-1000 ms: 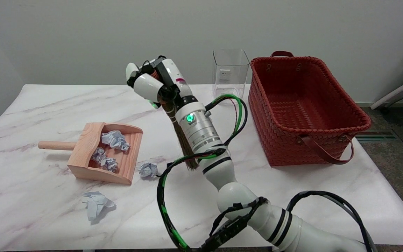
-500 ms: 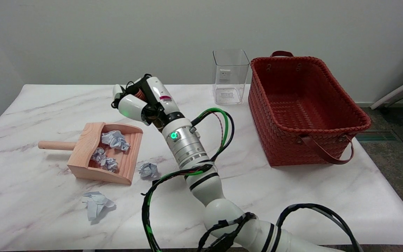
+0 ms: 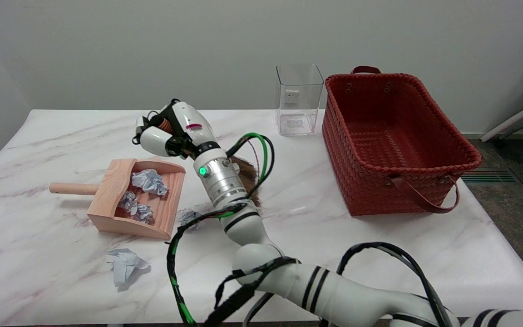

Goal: Sweep the paper ball into the dustpan.

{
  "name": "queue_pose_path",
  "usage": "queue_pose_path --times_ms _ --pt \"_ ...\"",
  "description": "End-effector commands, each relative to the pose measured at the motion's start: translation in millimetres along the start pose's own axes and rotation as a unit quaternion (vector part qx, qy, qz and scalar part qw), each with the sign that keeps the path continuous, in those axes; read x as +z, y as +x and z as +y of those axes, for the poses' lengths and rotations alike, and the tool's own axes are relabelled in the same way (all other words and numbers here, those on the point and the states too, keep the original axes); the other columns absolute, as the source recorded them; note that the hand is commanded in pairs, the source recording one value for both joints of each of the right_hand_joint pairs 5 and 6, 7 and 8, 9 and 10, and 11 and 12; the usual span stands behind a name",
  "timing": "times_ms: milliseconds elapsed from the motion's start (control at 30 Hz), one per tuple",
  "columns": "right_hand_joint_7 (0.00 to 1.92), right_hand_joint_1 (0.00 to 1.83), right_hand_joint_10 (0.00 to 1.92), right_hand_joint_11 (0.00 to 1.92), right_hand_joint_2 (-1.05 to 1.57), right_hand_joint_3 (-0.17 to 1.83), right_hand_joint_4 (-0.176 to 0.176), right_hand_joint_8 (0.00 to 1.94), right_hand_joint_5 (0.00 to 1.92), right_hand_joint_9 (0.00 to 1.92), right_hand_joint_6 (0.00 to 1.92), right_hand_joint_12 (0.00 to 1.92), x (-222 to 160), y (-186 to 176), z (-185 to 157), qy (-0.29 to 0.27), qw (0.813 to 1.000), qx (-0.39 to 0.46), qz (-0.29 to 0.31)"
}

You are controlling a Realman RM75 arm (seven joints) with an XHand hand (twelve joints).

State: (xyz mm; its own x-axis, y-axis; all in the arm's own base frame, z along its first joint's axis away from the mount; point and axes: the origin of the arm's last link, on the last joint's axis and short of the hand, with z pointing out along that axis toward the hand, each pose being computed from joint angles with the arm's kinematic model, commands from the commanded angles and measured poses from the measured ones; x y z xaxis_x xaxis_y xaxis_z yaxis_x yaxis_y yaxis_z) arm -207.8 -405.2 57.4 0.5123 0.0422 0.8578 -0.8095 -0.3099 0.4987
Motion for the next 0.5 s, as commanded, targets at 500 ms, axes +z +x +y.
queue_pose_path --times_ms 500 --pt "1.92 0.94 1.92 1.76 1.45 1.34 0.0 1.92 1.92 1.92 1.92 1.76 -19.7 8.8 -15.5 -0.009 0.996 0.077 0.05"
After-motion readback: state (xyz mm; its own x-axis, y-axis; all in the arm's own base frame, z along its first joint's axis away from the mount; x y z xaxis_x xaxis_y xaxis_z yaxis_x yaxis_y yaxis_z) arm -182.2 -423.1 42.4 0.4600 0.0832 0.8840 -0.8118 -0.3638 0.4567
